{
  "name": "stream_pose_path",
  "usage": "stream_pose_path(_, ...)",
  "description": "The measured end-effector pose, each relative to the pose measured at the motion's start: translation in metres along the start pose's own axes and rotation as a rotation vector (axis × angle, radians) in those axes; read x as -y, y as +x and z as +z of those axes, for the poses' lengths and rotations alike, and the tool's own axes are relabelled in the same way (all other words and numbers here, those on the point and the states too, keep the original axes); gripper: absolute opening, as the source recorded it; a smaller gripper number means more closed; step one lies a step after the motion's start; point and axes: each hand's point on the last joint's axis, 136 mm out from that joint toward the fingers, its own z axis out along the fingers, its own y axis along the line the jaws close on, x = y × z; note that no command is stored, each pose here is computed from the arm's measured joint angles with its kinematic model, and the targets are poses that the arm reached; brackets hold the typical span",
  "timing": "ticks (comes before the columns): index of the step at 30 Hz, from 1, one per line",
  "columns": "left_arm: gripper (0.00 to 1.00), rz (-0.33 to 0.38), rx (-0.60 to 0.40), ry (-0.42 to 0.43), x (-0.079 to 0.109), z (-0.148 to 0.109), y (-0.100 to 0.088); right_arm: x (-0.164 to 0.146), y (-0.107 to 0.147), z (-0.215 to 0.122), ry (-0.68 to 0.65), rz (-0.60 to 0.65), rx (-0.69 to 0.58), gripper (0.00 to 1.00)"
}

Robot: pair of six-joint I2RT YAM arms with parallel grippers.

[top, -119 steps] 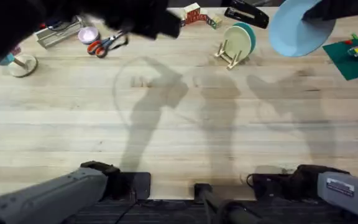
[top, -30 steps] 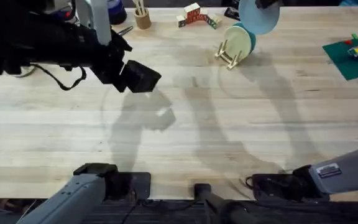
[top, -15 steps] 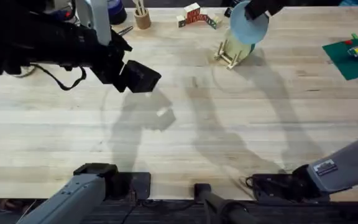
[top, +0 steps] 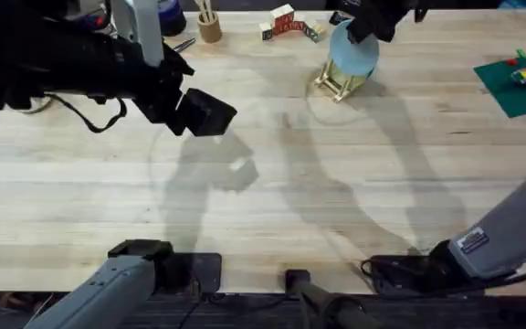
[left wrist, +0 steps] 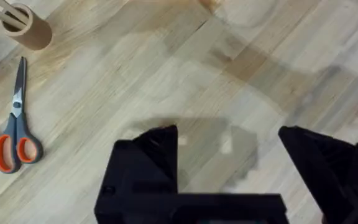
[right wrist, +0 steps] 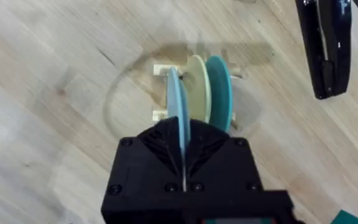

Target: Pick up the plates from the table one by one and place each into a slot on the dish rack.

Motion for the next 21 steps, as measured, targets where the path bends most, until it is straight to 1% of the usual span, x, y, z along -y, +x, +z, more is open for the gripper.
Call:
stream_pose_path(10,0.993,0.0,0.0,0.0,0.0,0.0,0.0,0.005,-0.007,0.016,0.006,-0.007,0.011,0.028)
stream_pose_path(18,0.993,0.0,0.0,0.0,0.0,0.0,0.0,0.001,0.0,0.041,-0.029,-0.003,-0.035,0.028)
stream_pose_path(21,0.993,0.0,0.0,0.0,0.0,0.0,0.0,0.0,0.0,0.042,-0.032,-0.005,-0.037,0.028)
